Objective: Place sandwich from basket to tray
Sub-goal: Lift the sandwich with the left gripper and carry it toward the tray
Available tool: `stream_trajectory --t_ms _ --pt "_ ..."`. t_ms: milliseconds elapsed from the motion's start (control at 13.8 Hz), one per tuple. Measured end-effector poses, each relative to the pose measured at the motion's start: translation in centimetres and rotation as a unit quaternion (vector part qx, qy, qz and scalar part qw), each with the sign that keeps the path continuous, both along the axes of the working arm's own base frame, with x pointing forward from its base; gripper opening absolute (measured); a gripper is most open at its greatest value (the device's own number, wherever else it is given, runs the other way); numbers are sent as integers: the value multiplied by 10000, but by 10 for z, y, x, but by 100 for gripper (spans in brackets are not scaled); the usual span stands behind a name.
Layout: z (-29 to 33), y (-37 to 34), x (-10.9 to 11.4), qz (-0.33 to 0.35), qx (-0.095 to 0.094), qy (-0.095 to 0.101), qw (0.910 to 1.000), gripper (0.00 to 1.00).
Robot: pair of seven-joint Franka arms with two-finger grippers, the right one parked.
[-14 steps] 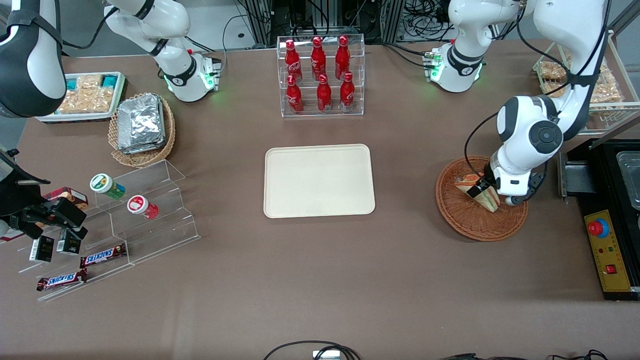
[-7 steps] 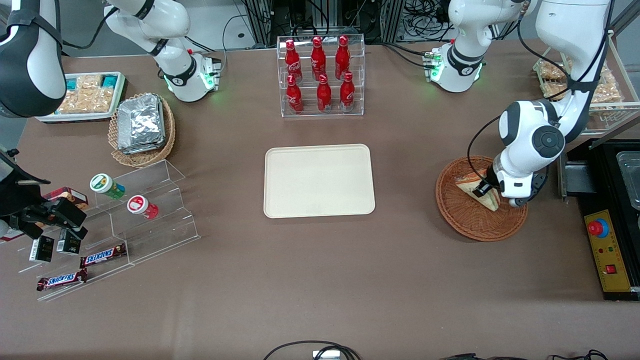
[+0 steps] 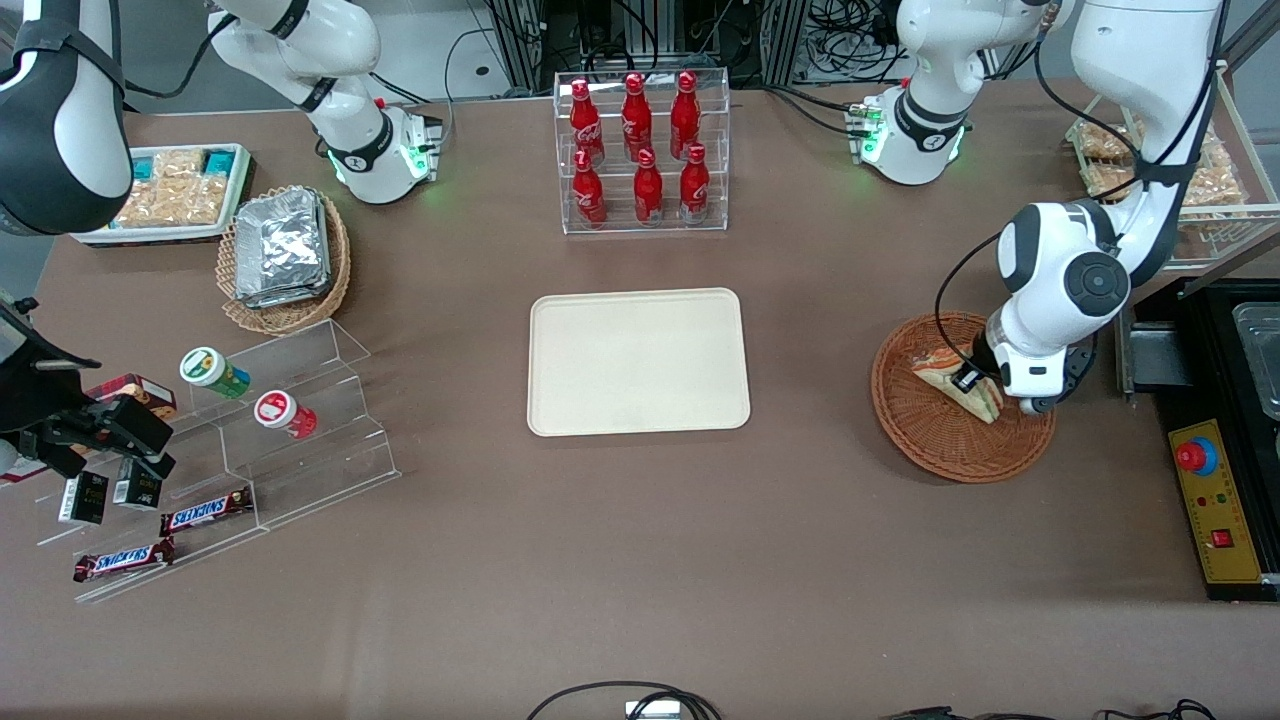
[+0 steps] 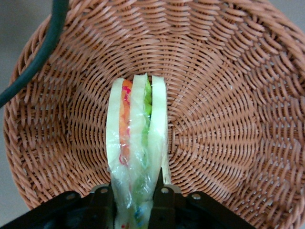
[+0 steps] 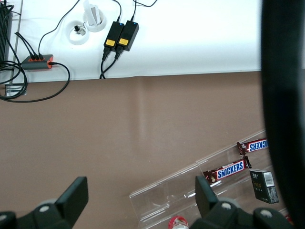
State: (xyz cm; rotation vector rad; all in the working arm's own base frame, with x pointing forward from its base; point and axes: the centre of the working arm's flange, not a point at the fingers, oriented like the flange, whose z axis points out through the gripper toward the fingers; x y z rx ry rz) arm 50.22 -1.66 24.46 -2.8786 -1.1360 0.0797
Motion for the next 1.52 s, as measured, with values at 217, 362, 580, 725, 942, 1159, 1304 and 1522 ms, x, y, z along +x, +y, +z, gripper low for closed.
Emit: stream_trajectory --t_ms 217,362,580,725,942,1159,1304,1522 --pt "42 0 12 -423 86 218 9988 17" --pt "86 -4 22 -786 133 293 9964 17" --pt "145 -30 36 -1330 163 384 9902 17" --pt "166 -63 41 -1780 155 341 9833 17" --pt "171 -118 32 -2389 131 298 9705 17" --pt "171 -171 17 -2972 190 275 9542 17" --pt "171 -205 5 -3350 269 253 9415 17" --pt "163 -257 -16 -3964 367 167 9172 17"
